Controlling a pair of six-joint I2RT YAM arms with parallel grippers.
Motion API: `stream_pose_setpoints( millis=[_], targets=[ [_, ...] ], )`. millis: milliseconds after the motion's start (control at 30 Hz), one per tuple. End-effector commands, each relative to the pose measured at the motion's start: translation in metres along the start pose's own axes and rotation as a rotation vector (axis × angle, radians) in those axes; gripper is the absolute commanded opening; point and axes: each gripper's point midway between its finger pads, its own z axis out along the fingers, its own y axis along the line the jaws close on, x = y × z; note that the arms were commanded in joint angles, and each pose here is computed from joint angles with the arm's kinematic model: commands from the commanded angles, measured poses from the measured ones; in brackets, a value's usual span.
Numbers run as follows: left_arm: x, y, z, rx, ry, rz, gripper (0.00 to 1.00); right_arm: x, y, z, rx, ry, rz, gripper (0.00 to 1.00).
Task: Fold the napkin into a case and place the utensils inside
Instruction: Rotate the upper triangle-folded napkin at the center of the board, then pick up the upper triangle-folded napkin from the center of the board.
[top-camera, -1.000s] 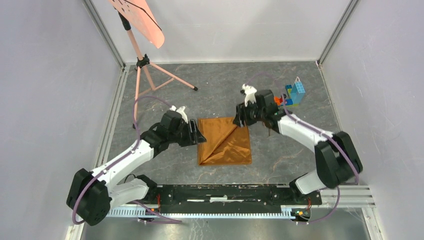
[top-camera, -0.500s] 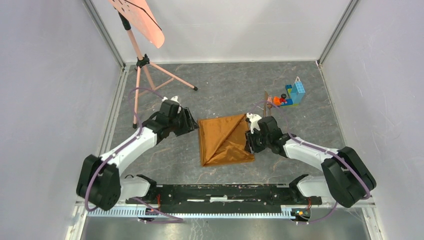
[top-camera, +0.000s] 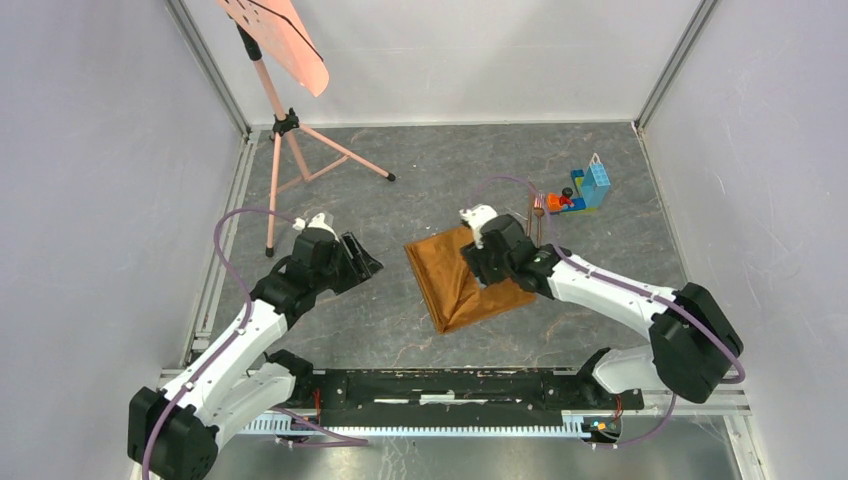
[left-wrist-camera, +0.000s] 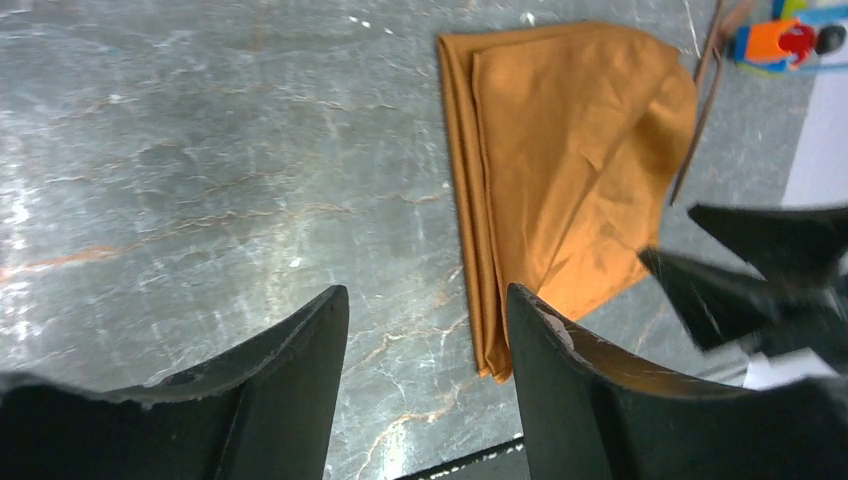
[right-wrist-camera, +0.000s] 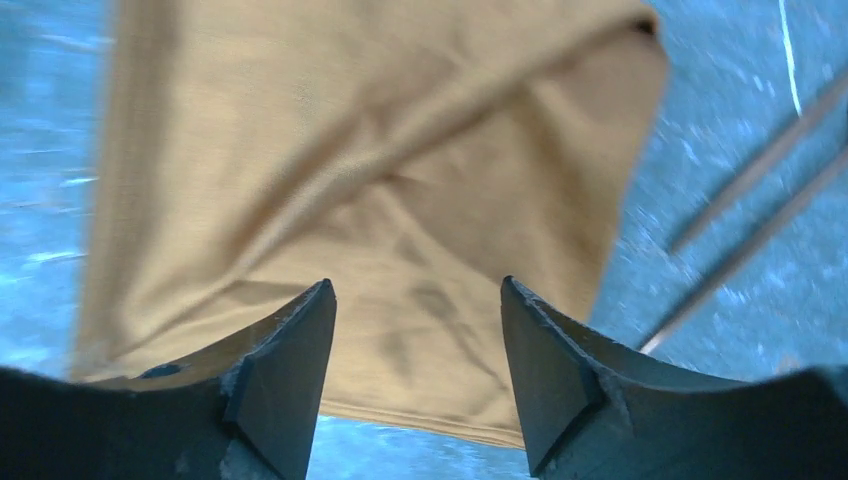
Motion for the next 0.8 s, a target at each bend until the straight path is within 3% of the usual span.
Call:
stream_pose_setpoints(
  millis=[0, 133, 333, 433, 767],
  targets=[
    [-0.012, 0.021, -0.005, -0.121, -0.079, -0.114, 0.67, -0.012, 0.050, -0.026, -0.088, 0.009, -0.152, 0.70],
    [-0.015, 0.027, -0.006, -0.148, -0.094, -0.148, 0.69, 0.001, 0.117, -0.034, -0.230, 0.033, -0.205, 0.72],
    [-0.011, 0.029, -0.005, -0.145, -0.080, -0.138, 0.69, 0.001, 0.162, -0.032, -0.242, 0.051, -0.256, 0.61],
    [-0.008, 0.031, -0.006, -0.139, -0.078, -0.139, 0.69, 0.008, 0.171, -0.024, -0.229, 0.081, -0.277, 0.58],
    [-0.011, 0.038, -0.020, -0.155, -0.115, -0.112, 0.71, 0.021, 0.173, -0.008, -0.176, 0.131, -0.277, 0.58]
  ],
)
